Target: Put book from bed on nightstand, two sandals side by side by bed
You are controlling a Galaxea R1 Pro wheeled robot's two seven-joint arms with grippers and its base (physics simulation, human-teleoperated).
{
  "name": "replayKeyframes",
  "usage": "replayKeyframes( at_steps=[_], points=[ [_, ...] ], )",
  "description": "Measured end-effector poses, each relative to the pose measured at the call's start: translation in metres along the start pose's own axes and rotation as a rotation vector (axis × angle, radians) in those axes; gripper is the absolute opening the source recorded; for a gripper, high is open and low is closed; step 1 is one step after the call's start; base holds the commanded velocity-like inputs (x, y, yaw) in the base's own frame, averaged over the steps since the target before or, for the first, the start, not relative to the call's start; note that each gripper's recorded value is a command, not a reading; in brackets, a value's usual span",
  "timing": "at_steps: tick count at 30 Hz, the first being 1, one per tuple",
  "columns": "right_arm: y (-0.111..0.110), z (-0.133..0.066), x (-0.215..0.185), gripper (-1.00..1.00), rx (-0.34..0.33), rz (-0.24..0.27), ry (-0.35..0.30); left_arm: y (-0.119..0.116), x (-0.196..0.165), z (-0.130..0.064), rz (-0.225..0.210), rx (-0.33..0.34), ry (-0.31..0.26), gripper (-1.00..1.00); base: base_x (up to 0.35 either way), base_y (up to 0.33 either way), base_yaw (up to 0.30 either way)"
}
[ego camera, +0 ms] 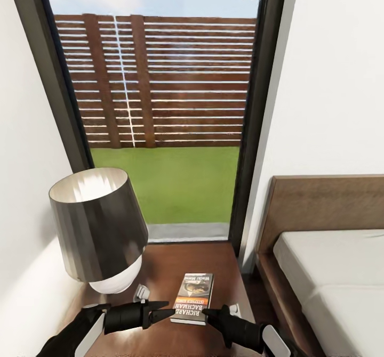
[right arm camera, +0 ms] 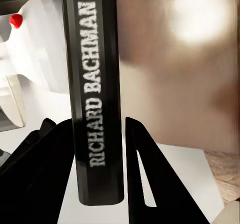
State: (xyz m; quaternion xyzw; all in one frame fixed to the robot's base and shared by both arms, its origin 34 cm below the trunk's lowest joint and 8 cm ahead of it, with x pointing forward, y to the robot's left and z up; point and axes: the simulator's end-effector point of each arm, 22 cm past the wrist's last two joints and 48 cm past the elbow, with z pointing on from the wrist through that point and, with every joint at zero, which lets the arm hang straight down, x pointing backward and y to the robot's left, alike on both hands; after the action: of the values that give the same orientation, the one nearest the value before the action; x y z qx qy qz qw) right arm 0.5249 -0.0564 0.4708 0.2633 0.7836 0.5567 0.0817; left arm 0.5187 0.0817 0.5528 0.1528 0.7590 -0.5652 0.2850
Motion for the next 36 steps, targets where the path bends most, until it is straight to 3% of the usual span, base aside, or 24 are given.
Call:
replayKeyframes(
  at_steps=[36],
  points=[
    [-0.047, 0.014, 0.002, -1.0, -0.001, 0.0, 0.001, 0.03, 0.038, 0.007, 0.001, 0.001, 0.001, 1.0, 0.0, 0.0, 0.0]
  ],
)
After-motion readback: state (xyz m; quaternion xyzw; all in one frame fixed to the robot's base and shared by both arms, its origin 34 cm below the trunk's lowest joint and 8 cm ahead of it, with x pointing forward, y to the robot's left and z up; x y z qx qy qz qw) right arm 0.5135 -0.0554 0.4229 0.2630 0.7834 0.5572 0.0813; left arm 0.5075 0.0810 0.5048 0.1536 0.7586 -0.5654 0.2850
